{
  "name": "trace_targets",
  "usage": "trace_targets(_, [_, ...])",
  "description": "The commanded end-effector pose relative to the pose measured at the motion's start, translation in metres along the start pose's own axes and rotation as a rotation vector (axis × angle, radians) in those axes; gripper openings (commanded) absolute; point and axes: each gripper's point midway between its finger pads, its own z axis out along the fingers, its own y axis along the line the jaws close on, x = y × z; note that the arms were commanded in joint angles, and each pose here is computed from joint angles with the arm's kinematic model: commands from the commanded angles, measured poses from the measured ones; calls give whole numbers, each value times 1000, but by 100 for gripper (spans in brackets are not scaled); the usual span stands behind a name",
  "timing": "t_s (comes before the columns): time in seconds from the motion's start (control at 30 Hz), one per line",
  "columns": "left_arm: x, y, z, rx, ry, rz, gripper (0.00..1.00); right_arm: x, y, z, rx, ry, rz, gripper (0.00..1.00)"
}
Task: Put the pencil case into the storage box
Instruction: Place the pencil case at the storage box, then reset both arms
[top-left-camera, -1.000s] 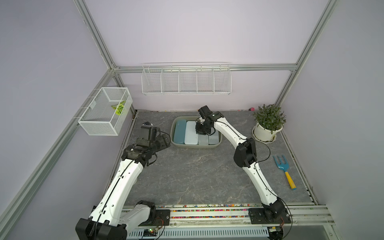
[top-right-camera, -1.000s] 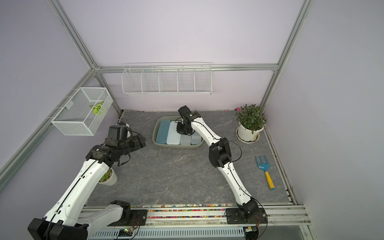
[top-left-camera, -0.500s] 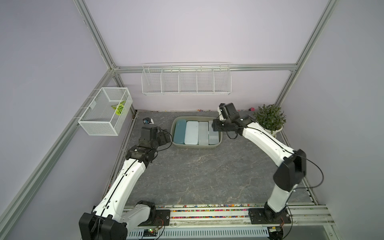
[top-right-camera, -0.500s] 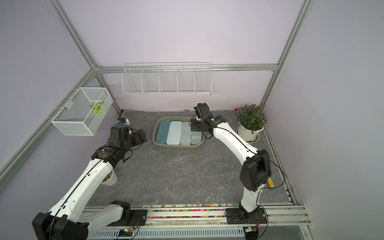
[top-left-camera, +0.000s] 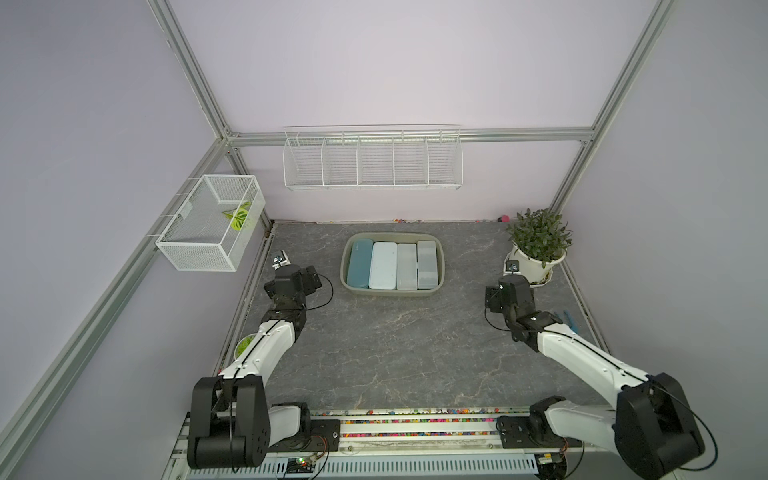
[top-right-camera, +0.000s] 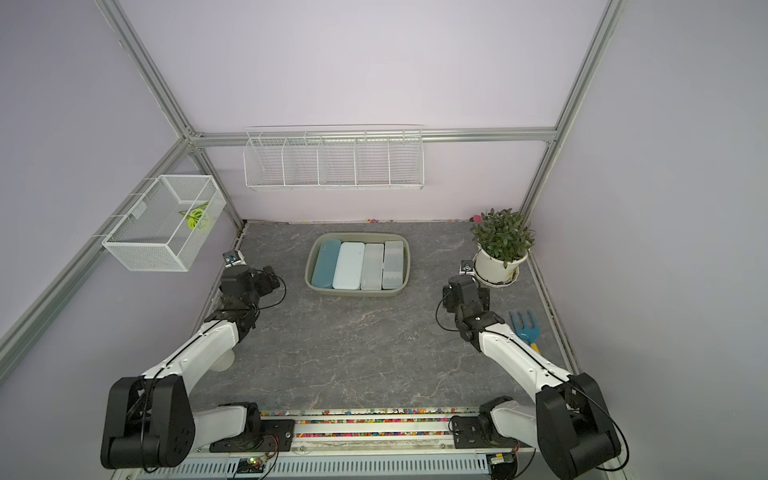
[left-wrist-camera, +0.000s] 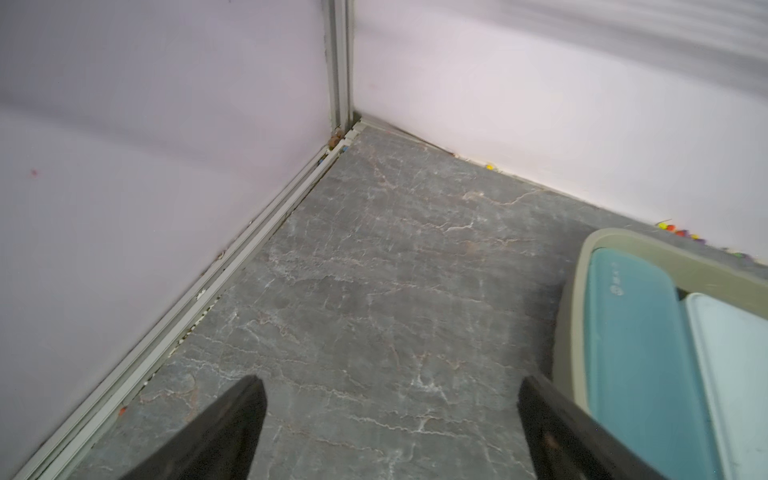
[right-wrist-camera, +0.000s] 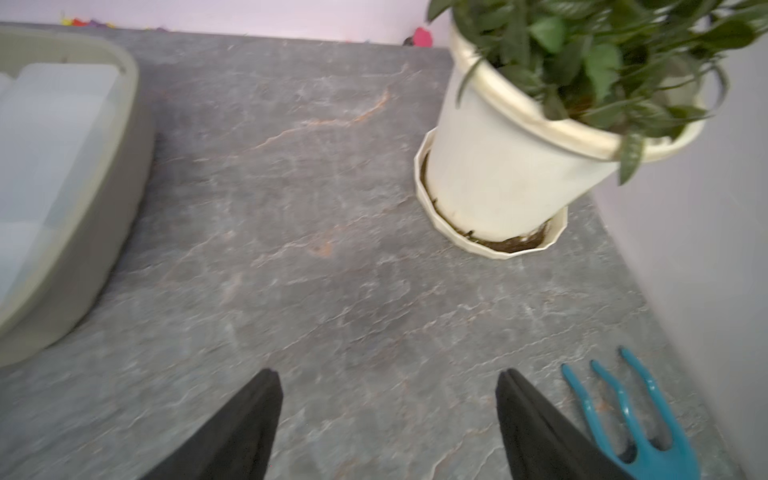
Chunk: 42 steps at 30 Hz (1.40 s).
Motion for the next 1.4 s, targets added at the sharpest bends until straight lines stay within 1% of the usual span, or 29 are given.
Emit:
trace_targets(0.0, [-9,12,5,-27,-102,-19,99,-24,-25,5,96,-149,59,89])
trace_targets(0.13, [11,24,9,-53,-123,-54,99,-13,-32,22,127,-145,65,90])
trace_targets(0.2, [19,28,12,-66,-134,-57,98,-7,-29,31,132,-141,44,91])
trace_targets(0.27, [18,26,14,-65,-123,-35,97,-4,-28,38,142,-143,27,92])
trace_targets(0.33, [15,27,15,-53,-166,-36,98,-2,-27,44,143,-152,3,92])
trace_targets(0.37, [19,29,19,-49,-152,-45,97,-2,-27,47,142,-140,-17,93])
trace_targets(0.43, [20,27,20,-39,-148,-35,97,-8,-25,49,128,-176,-46,93])
trace_targets(0.47, [19,25,17,-25,-169,-32,96,-9,-28,50,126,-201,-37,92])
trace_targets(0.53, [21,22,11,11,-193,-25,96,-1,-37,57,111,-193,21,92])
trace_targets(0.6, [23,16,9,54,-207,-5,96,3,-39,63,80,-217,55,92])
trace_targets(0.67, [29,9,12,88,-201,19,97,8,-36,63,51,-197,55,92])
trace_targets(0.73, [33,2,14,121,-230,65,100,10,-36,66,37,-255,65,93])
trace_targets(0.77, [33,1,13,124,-234,64,100,10,-36,66,34,-260,62,94])
trace_targets(0.83, [35,2,15,112,-191,50,100,14,-37,67,35,-198,68,95])
trace_targets(0.9, [34,2,15,117,-208,58,100,12,-38,67,37,-220,66,99])
trace_targets(0.97, [35,2,16,110,-189,52,100,12,-37,66,35,-222,67,99])
trace_targets(1.0, [34,2,15,112,-204,53,100,13,-37,66,35,-207,66,99])
trace_targets(1.37, [34,2,15,114,-197,54,100,13,-37,66,34,-208,66,99])
